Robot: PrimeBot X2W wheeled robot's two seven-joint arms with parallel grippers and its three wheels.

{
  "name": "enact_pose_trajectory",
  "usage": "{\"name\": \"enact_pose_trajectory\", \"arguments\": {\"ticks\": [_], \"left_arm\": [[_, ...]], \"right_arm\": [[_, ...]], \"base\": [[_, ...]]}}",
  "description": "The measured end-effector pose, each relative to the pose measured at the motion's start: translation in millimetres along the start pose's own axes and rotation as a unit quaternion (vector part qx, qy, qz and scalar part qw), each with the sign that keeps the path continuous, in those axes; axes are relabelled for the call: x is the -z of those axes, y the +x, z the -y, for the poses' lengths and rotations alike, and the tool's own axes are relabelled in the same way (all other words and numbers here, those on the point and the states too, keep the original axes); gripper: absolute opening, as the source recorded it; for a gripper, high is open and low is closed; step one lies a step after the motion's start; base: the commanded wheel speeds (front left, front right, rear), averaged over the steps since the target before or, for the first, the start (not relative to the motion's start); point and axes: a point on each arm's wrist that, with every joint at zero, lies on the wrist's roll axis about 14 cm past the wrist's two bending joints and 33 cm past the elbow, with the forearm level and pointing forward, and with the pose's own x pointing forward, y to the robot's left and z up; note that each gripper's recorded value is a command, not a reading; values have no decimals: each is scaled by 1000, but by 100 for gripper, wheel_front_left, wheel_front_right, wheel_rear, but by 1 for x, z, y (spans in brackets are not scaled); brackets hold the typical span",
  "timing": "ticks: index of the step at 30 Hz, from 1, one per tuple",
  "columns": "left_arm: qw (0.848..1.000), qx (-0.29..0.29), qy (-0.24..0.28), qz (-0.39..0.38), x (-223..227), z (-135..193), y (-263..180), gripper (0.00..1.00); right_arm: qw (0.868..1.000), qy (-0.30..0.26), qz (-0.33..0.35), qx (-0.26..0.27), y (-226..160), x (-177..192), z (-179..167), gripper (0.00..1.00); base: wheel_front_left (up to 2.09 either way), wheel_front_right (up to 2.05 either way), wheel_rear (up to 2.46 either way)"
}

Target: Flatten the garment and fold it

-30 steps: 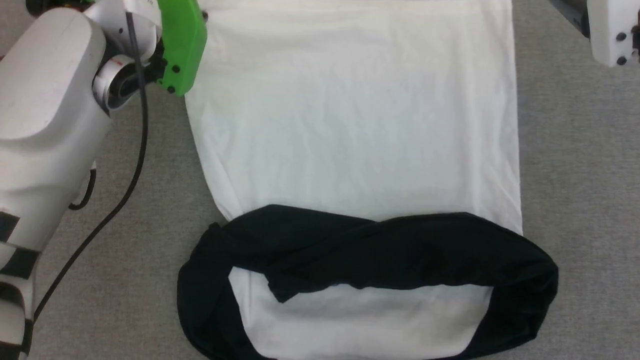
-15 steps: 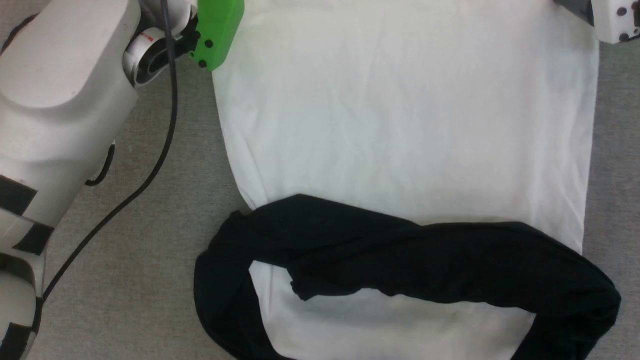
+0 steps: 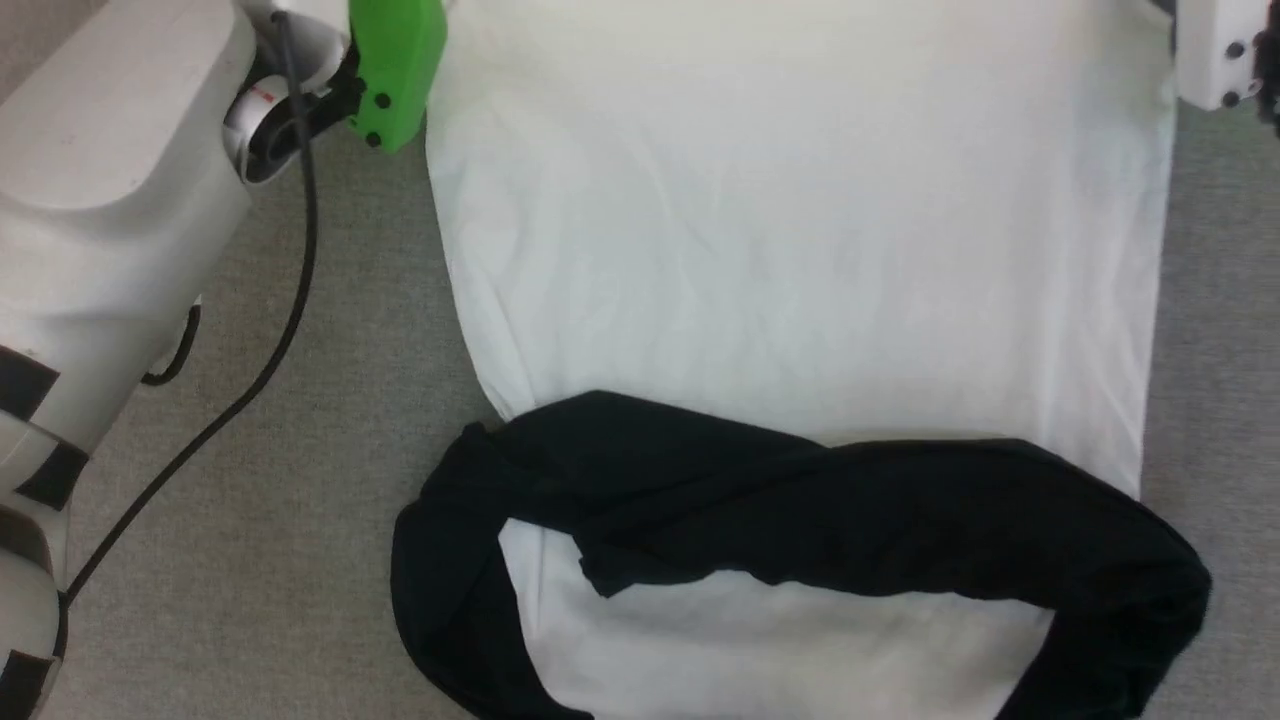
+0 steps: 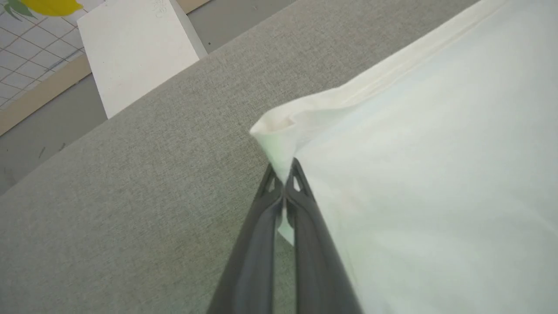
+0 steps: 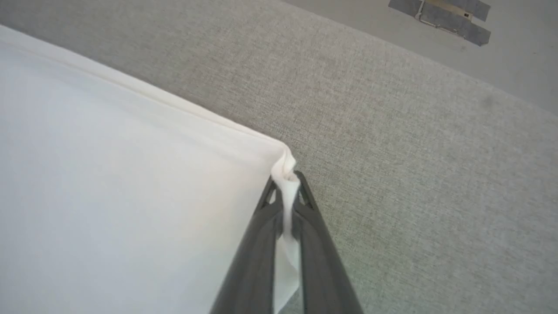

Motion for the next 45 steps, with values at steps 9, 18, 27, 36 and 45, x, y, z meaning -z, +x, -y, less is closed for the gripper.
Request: {"name": "enact_pose_trajectory", "arguments": {"ticks": [9,18,27,36,45], "left_arm": [[997,-11,10,72,-39,7,-42,0],[993,2,32,118,-28,33,-94,0],[991,8,24,134,27,75,-156,0],[995,40,-23,88,110,138,-194,0],[996,72,-49,-4,178,174,-187,0]], "right_arm": [[990,-37,132,20,-64,-34,-2,0],[964,-79,252,15,-129,-33,-25,0],[953,-109,282,-15,-184,20,-63,0],[971,-81,219,-42,-209,122,-93,0],[991,-4,121,-53,-194,215,-108,0]], "base": [[0,0,0],[0,0,0],[0,0,0],[0,0,0],[0,0,0]]}}
